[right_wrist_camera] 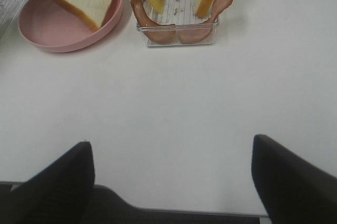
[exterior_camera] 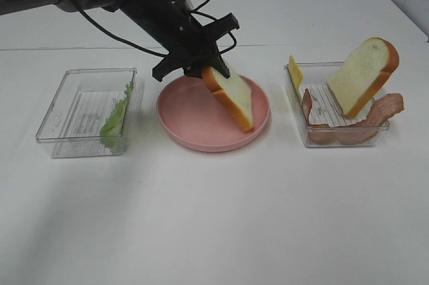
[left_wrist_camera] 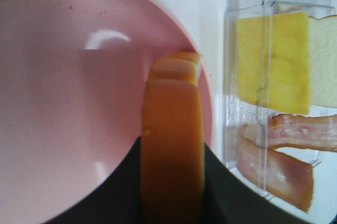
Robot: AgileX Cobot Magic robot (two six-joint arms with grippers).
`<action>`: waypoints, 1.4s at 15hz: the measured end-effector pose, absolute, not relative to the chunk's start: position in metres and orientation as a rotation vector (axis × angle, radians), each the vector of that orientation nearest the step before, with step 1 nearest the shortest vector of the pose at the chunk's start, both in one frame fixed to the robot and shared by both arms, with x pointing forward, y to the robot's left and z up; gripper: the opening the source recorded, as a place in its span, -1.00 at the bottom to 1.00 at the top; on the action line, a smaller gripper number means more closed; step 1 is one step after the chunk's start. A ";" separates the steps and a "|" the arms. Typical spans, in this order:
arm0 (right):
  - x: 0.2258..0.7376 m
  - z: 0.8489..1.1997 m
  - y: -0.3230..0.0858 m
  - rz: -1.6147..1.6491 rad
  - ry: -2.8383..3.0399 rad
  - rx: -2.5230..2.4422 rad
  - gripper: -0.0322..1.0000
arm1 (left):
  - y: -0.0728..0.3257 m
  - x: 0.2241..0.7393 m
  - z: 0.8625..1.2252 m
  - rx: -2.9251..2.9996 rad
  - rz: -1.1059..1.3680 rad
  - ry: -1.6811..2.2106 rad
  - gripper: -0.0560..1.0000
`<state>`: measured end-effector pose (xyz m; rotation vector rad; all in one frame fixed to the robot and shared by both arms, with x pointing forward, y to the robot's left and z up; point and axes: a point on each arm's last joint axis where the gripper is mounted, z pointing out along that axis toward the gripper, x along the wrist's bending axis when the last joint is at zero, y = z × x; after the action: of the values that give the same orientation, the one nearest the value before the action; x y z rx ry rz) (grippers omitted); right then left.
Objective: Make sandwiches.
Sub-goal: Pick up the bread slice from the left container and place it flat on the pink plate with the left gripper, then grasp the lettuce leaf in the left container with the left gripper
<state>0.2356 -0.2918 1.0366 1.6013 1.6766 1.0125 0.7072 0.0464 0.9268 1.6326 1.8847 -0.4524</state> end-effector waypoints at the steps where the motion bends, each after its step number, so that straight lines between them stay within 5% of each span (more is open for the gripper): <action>1: 0.236 1.037 -0.292 1.013 1.677 1.601 0.60 | 0.047 0.706 0.922 1.647 -0.460 1.903 -0.48; 3: 0.236 1.037 -0.292 1.013 1.677 1.601 0.60 | 0.048 0.705 0.921 1.661 -0.465 1.920 -0.21; 6: 0.236 1.037 -0.292 1.013 1.677 1.601 0.60 | 0.051 0.706 0.920 1.697 -0.424 1.921 0.68; 8: 0.236 1.037 -0.292 1.013 1.677 1.601 0.60 | 0.051 0.707 0.924 1.725 -0.401 1.898 0.90; 17: 0.236 1.037 -0.292 1.013 1.677 1.601 0.60 | 0.071 0.718 1.018 1.926 0.018 1.790 0.98; 21: 0.236 1.037 -0.292 1.013 1.677 1.601 0.60 | 0.093 0.695 1.096 1.939 0.236 1.654 0.98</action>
<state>0.2356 -0.2918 1.0366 1.6013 1.6766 1.0125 0.6951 0.0934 1.0963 1.9388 1.6539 0.2360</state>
